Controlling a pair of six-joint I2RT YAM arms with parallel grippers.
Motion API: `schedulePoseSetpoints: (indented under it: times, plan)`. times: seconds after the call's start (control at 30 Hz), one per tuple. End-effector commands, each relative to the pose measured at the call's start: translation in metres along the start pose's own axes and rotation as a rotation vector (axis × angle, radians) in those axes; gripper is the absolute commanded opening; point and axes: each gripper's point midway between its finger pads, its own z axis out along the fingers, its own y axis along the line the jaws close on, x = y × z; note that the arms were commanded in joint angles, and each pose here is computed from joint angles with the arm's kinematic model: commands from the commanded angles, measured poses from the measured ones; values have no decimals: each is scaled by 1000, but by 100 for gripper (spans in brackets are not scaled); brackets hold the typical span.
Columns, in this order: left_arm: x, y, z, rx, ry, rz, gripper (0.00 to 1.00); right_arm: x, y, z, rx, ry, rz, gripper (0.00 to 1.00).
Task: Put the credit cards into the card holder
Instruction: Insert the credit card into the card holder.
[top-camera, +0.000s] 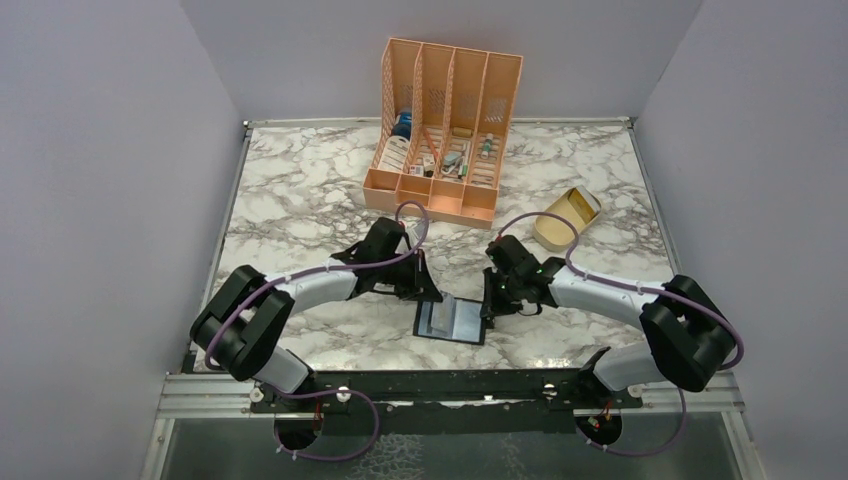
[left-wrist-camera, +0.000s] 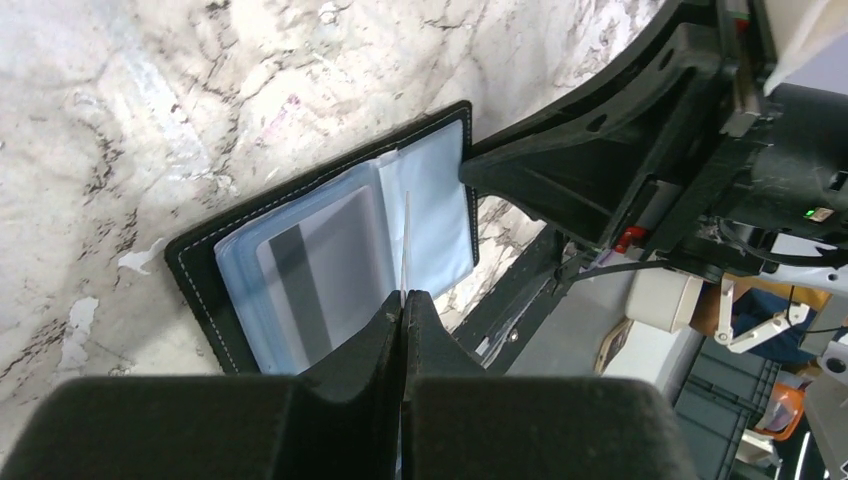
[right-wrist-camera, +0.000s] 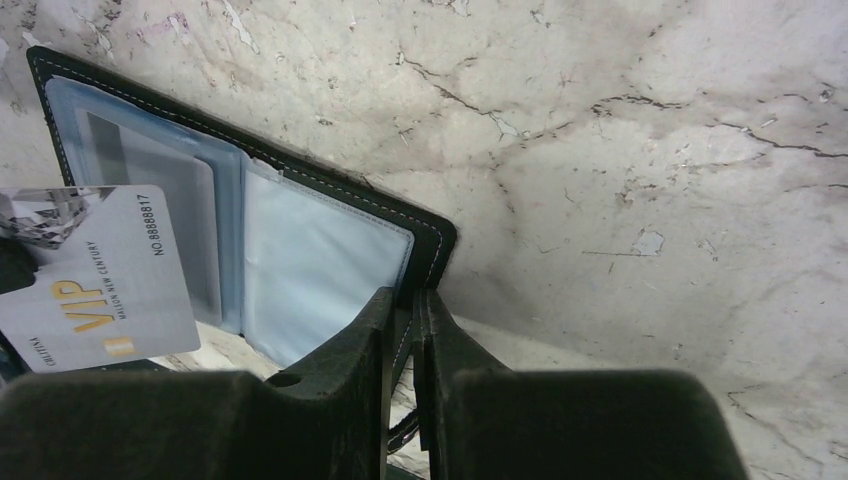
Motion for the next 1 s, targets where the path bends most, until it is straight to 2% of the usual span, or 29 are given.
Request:
schedulePoseSetpoints:
  times: [0.0,0.33,0.97]
  plan:
    - [-3,-15,-4,50,19,69,0,0,-22,12,102,-13,-55,12]
    - [3,-20,5,121,77,51,0,3,-22,12,83,-19,-64,11]
    - [9,0,22,84,123,-1,0,4,-20,11,63,-23,-60,11]
